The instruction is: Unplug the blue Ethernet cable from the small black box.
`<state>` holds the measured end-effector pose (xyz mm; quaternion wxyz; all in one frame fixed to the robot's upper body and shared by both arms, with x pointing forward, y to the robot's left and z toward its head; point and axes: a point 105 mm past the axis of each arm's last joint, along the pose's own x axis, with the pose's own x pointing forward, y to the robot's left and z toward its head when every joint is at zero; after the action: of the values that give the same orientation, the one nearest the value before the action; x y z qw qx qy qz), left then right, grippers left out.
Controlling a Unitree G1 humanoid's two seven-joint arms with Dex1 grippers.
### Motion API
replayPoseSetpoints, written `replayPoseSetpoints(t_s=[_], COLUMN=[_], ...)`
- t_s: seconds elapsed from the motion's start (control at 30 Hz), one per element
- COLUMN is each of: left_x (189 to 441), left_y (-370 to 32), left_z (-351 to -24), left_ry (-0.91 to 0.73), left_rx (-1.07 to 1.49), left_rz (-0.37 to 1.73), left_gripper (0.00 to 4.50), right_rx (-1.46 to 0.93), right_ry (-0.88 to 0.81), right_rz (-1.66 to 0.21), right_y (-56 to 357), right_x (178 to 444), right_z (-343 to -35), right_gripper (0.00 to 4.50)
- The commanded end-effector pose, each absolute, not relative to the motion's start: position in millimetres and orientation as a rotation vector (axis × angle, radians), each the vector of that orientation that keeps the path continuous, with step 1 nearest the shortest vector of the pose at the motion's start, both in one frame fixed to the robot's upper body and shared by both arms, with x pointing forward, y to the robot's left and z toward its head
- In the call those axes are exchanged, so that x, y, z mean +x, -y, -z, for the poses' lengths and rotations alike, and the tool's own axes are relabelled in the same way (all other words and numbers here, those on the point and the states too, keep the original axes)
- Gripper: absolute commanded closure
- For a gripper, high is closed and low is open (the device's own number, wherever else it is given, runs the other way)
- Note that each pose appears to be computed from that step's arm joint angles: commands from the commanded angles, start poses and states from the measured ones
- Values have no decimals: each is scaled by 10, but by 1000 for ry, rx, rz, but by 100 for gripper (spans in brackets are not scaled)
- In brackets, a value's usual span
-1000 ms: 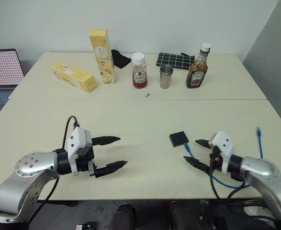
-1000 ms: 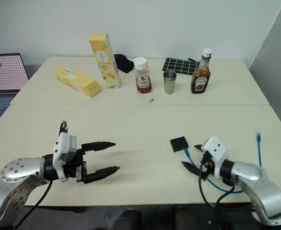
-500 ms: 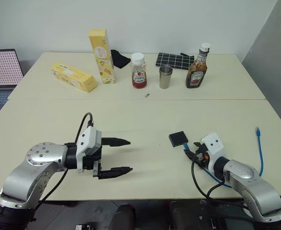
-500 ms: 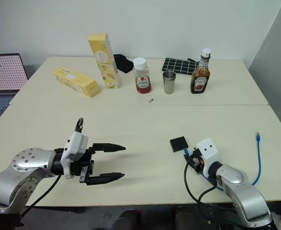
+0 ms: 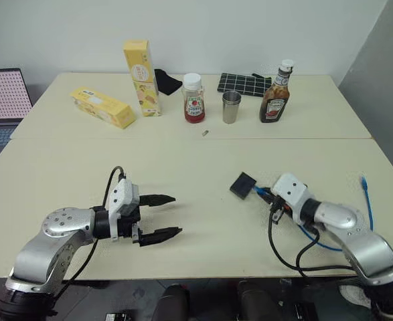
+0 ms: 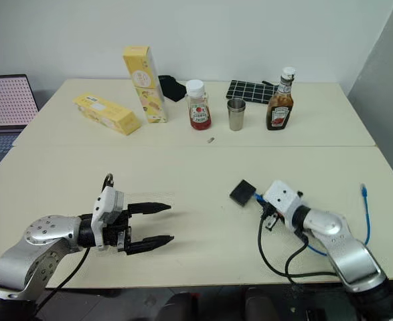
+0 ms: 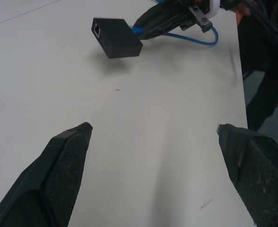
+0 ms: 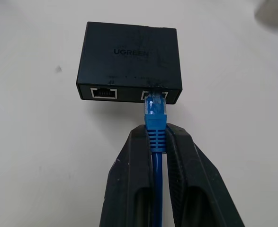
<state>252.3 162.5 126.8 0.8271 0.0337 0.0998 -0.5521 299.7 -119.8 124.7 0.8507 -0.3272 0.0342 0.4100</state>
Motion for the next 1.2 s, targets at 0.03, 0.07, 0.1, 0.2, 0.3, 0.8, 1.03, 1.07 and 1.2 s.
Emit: replayPoseSetpoints(t_s=[0.03,0.07,0.1,0.2,0.3,0.8,1.03,1.07,1.2], left_x=[2606,2605,2600,2548,2527,2606,2620,2621,2640], left_y=[-1615,-1601,-1575,-1477,-1425,-1317,-1321,-1324,-1342], left_z=[-1542,-1558,-1577,-1620,-1634,-1715,-1714,-1712,-1701], left_ry=[-153,-161,-170,-205,-220,-180,-187,-189,-195], left_rx=[-141,-166,-186,-225,-254,-382,-383,-385,-395], left_rz=[1132,1133,1137,1172,1179,1159,1156,1155,1145], left_gripper=[0,0,0,0,0,126,278,298,371], right_rx=[-935,-977,-1017,-1095,-1125,-1146,-1157,-1158,-1169], right_ry=[194,242,284,401,491,694,691,693,707], right_rz=[-1080,-1117,-1160,-1245,-1286,-1308,-1282,-1279,-1277], right_y=[880,832,783,646,535,298,326,327,315], right_x=[2964,2964,2958,2950,2952,2897,2927,2927,2918], right_z=[-1469,-1494,-1512,-1601,-1704,-1984,-1981,-1982,-1986], right_gripper=[438,438,438,438,438,439,439,439,439])
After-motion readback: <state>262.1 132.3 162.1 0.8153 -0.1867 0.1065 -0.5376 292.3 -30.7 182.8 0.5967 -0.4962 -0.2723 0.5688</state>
